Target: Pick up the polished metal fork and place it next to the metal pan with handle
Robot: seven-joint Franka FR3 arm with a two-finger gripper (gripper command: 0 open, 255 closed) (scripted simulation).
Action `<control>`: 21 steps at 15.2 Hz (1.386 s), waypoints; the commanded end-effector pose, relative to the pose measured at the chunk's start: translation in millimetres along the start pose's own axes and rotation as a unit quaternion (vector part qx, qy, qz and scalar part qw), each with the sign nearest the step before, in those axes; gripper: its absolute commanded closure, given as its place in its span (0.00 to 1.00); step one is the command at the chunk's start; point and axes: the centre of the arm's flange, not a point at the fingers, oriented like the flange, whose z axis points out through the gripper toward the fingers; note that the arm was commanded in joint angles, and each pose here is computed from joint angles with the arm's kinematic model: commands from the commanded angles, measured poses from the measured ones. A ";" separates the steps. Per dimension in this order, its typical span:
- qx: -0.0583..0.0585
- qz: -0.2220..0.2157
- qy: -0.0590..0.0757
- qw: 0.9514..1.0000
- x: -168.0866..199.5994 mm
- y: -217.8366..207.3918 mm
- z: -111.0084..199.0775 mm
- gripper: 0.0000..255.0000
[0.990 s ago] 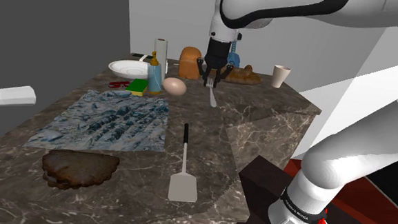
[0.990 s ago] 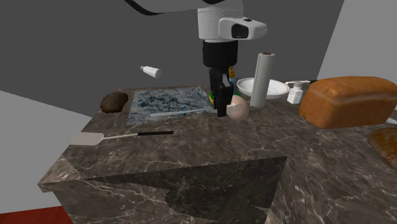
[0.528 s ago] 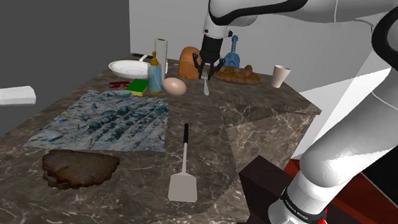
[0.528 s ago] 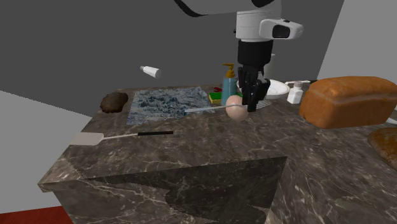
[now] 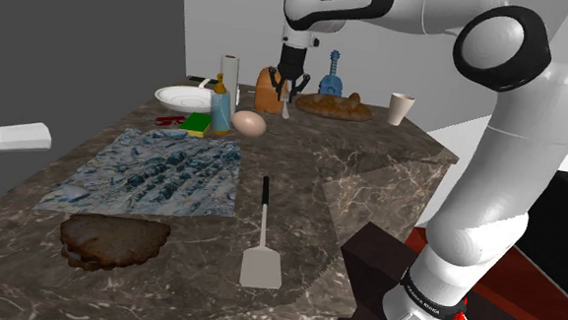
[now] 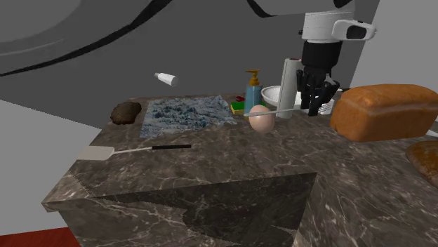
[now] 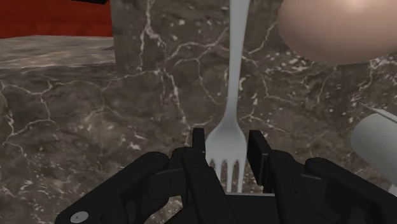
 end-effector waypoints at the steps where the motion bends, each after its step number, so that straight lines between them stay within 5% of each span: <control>1: 0.000 0.000 0.000 1.000 26.0 -3.1 2.4 1.00; 6: 0.000 0.000 0.000 1.000 96.8 -17.0 7.0 1.00; 21: 0.000 0.000 0.000 1.000 91.7 -15.5 86.0 1.00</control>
